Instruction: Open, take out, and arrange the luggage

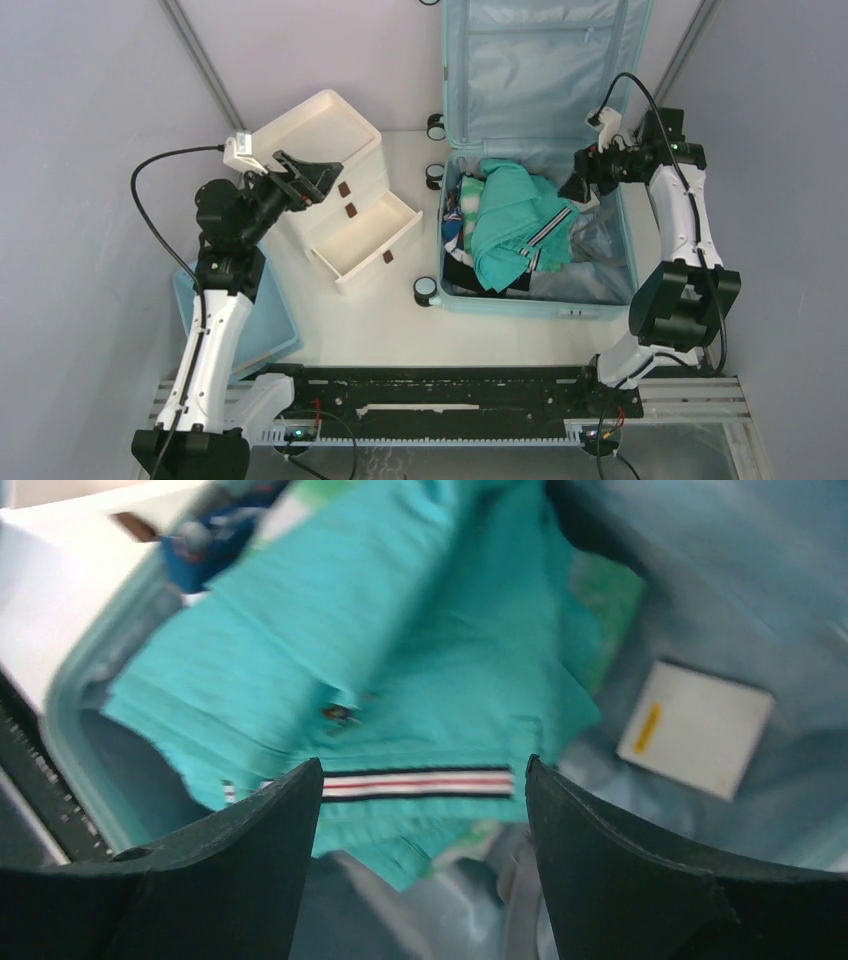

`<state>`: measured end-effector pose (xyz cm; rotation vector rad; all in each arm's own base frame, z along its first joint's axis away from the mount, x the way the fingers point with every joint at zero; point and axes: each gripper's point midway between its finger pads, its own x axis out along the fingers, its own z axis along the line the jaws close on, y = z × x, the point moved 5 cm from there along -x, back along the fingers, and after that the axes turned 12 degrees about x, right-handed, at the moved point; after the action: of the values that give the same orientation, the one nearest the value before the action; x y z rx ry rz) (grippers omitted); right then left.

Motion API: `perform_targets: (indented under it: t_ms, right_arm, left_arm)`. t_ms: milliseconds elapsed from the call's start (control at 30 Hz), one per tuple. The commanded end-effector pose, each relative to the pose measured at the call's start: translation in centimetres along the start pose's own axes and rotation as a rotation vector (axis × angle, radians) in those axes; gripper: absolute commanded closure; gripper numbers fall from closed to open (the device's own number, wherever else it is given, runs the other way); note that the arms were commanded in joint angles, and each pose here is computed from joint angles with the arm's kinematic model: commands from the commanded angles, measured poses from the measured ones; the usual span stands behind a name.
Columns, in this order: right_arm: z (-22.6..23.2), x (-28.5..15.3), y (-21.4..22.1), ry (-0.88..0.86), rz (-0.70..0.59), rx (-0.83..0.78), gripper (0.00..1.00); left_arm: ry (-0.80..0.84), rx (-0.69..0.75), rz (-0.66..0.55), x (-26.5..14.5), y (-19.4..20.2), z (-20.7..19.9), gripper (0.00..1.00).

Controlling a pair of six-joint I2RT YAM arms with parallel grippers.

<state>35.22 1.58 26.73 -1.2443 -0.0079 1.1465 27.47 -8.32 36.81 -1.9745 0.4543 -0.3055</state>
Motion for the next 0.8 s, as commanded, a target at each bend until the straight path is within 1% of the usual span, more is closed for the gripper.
perform_targets:
  t_ms: [0, 133, 233, 333, 567, 767]
  right_arm:
    - [-5.1, -1.4, -0.2, 0.226, -0.01, 0.064, 0.19]
    - [-9.6, -0.7, 0.8, 0.354, 0.077, 0.048, 0.18]
    - [-11.7, 0.5, 0.8, 0.423, 0.131, 0.013, 0.17]
    - [-13.4, 1.8, 0.3, 0.49, 0.156, -0.022, 0.15]
    - [-16.8, 5.2, 1.0, 0.559, 0.255, -0.052, 0.14]
    - [-18.0, 7.9, 2.3, 0.586, 0.319, -0.069, 0.06]
  left_arm:
    - [0.109, -0.022, -0.025, 0.6, -0.3, -1.9, 0.08]
    - [0.13, -0.001, -0.001, 1.4, 0.9, -3.0, 0.08]
    - [0.147, -0.008, 0.021, 2.0, 1.8, -3.5, 0.09]
    - [0.153, -0.021, 0.036, 2.3, 2.3, -3.7, 0.09]
    - [0.145, -0.027, 0.048, 2.3, 3.1, -3.5, 0.09]
    - [0.139, -0.042, 0.06, 2.7, 3.6, -3.2, 0.09]
